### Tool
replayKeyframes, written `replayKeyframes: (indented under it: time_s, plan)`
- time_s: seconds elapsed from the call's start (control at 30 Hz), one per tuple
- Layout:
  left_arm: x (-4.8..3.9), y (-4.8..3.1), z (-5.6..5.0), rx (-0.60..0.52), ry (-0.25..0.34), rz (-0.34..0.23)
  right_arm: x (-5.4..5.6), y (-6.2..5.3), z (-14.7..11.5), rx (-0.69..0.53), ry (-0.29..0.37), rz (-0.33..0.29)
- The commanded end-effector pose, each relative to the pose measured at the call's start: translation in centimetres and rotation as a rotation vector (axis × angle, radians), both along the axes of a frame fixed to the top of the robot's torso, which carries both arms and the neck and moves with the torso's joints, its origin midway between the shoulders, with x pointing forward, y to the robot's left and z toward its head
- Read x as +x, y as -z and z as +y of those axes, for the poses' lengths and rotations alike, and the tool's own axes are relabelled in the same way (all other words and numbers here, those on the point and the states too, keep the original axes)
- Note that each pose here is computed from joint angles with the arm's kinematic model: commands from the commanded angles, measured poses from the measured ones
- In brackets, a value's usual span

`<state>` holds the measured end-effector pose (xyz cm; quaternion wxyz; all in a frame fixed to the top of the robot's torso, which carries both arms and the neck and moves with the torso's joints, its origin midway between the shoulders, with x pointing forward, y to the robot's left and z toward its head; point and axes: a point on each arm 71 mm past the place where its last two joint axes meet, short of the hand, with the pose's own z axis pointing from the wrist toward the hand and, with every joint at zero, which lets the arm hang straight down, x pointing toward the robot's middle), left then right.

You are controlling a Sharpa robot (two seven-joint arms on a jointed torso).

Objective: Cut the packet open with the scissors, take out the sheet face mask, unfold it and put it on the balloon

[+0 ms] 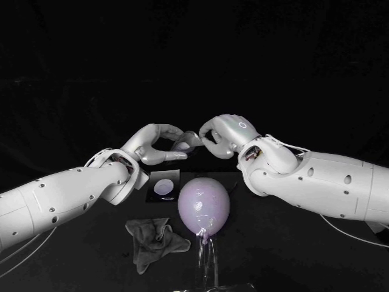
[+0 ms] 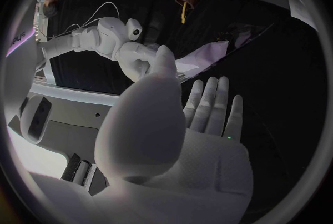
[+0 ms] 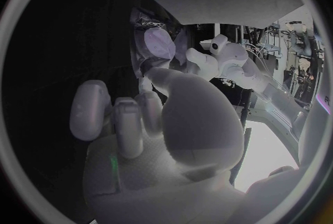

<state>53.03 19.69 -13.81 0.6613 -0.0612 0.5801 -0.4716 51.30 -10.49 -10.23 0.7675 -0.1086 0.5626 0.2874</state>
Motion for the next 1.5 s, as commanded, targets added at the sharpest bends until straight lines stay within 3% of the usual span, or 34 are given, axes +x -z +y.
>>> replayKeyframes:
  time_s: [0.03,0.4,0.57,0.63,0.77,0.87,0.97,1.17,1.5]
  plan:
    - [-0.17,-0.25,0.7,-0.075,-0.013,0.043,0.7,-0.1,-0.9,0.002,0.061,-0.012]
    - [-1.41,-0.97,4.7,-0.239,-0.137,0.075,2.7,0.0,-3.1,-0.023,0.199,-0.04]
    - [-2.28,-1.31,5.3,-0.276,-0.165,0.06,3.5,0.2,-3.6,-0.012,0.251,-0.032]
    - [-2.63,-1.2,5.2,-0.285,-0.162,0.086,3.8,0.4,-3.8,0.001,0.275,-0.019]
    - [-3.09,-0.45,3.9,-0.285,-0.11,0.175,4.0,0.5,-3.9,0.019,0.296,-0.001]
    - [-3.47,0.57,1.5,-0.287,-0.043,0.284,3.9,0.7,-3.6,0.035,0.3,0.018]
    - [-3.5,1.19,-0.4,-0.307,-0.016,0.359,3.7,0.7,-3.2,0.039,0.292,0.027]
    - [-2.82,2.06,-3.0,-0.373,-0.041,0.466,3.2,0.9,-2.3,0.036,0.275,0.039]
    - [-1.62,2.56,-5.6,-0.445,-0.113,0.535,2.3,1.1,-1.2,0.017,0.238,0.043]
